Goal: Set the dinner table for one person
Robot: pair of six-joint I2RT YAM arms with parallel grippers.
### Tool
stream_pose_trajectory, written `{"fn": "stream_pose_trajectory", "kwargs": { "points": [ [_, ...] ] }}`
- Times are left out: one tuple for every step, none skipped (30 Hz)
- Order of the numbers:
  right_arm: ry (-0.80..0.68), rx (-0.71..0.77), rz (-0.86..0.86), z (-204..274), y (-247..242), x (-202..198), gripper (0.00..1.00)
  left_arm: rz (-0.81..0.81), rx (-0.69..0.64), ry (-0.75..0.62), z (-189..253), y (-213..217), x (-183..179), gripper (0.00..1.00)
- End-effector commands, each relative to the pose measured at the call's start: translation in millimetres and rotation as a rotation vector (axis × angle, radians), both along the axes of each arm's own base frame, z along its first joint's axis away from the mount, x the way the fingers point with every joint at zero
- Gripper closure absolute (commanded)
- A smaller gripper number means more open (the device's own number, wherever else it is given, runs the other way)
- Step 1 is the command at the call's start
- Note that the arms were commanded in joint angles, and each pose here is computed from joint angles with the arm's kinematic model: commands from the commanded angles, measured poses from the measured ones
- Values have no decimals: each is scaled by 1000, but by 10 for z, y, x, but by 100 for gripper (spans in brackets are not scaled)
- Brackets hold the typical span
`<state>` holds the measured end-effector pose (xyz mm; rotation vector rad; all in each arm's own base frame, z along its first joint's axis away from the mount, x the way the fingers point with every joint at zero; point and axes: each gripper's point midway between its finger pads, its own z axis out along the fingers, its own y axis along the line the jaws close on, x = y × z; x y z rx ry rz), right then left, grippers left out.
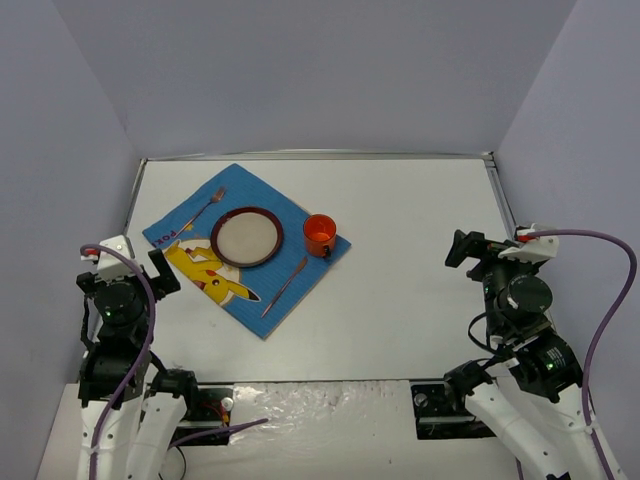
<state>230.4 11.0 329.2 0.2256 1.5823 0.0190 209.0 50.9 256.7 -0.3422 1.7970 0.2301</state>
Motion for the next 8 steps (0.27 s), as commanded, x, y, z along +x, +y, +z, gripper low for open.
{"fn": "stream_pose_trajectory", "kwargs": {
  "points": [
    [-67, 19, -28, 168, -20, 49, 0, 49, -6, -127, 353, 69, 71, 3],
    [-67, 19, -29, 166, -21, 48, 0, 50, -5, -128, 354, 72, 72, 3],
    [-67, 19, -30, 164, -25, 47, 0, 50, -4, -129, 358, 73, 74, 3],
    [-66, 17, -30, 161, -24, 50, 0, 50, -4, -129, 358, 73, 74, 3],
    [-66, 19, -30, 161, -22, 54, 0, 50, -3, -130, 358, 73, 77, 3],
    [-66, 17, -30, 162, -21, 57, 0, 51, -3, -132, 362, 75, 80, 3],
    [-66, 17, -30, 162, -19, 61, 0, 51, -1, -129, 357, 75, 85, 3],
    [-65, 18, -28, 158, -13, 65, 0, 51, -1, -128, 354, 75, 88, 3]
  ]
}}
